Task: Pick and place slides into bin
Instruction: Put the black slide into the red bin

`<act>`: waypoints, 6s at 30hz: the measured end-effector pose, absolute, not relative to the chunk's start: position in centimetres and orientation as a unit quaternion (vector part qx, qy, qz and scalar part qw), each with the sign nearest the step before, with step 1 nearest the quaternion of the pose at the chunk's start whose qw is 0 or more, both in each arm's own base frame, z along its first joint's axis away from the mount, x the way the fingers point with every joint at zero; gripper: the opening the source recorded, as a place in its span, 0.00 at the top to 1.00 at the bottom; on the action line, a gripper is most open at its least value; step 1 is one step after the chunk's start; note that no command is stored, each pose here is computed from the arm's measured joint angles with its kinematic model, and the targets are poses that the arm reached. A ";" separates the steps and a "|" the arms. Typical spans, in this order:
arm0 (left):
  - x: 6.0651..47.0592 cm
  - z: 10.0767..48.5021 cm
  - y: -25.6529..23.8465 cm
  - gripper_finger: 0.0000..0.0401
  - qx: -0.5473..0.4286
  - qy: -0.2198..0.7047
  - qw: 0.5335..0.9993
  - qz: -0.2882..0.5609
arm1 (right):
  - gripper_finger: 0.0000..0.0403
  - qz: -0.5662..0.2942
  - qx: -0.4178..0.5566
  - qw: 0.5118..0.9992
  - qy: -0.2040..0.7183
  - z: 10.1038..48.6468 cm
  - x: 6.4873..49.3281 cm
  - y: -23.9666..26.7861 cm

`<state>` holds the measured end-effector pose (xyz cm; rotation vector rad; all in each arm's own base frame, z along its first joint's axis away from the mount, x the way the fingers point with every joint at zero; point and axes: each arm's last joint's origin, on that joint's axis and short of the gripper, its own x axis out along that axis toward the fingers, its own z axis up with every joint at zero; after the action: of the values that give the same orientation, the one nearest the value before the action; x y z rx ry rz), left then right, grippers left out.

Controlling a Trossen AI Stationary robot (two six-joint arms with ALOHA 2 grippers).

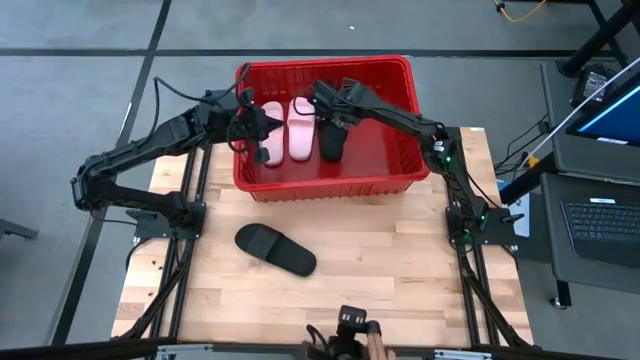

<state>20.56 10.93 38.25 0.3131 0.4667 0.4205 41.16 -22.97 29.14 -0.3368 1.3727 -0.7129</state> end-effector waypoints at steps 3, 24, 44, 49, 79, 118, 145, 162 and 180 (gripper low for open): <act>20.8 38.7 10.5 0.99 0.158 0.207 0.944 0.202 | 0.68 -0.318 -0.156 0.710 0.608 30.8 40.7 -21.8; 23.0 39.1 4.1 0.99 0.150 0.160 0.971 0.091 | 0.99 -0.296 -0.103 0.834 0.454 46.6 30.2 -9.4; 22.2 38.2 -4.8 0.99 0.023 0.178 0.977 0.112 | 1.00 -0.151 -0.117 0.853 0.486 41.1 32.7 3.3; 21.4 37.0 -7.2 0.99 0.001 0.210 0.967 0.141 | 1.00 -0.125 -0.117 0.859 0.483 38.3 33.4 6.6; 14.7 32.9 -13.9 0.99 -0.086 0.337 0.930 0.118 | 0.98 -0.052 -0.081 0.950 0.298 37.2 36.9 12.7; 11.0 17.0 -8.2 0.64 -0.535 0.289 0.757 0.240 | 0.98 -0.047 -0.118 0.943 0.309 36.9 37.3 12.2; 11.9 11.6 -6.1 0.65 -0.586 0.273 0.751 0.133 | 0.98 -0.034 -0.115 0.943 0.310 36.8 37.3 12.3; 12.1 11.6 -6.1 0.65 -0.589 0.245 0.768 0.064 | 0.98 -0.034 -0.114 0.943 0.310 36.8 37.3 12.3; 12.2 11.2 -6.1 0.65 -0.594 0.255 0.760 0.077 | 0.98 -0.033 -0.116 0.943 0.310 36.9 37.3 12.3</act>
<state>12.17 -6.15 11.17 -1.2927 0.5544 0.1668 37.26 12.33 36.85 -0.2371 0.6318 -0.0678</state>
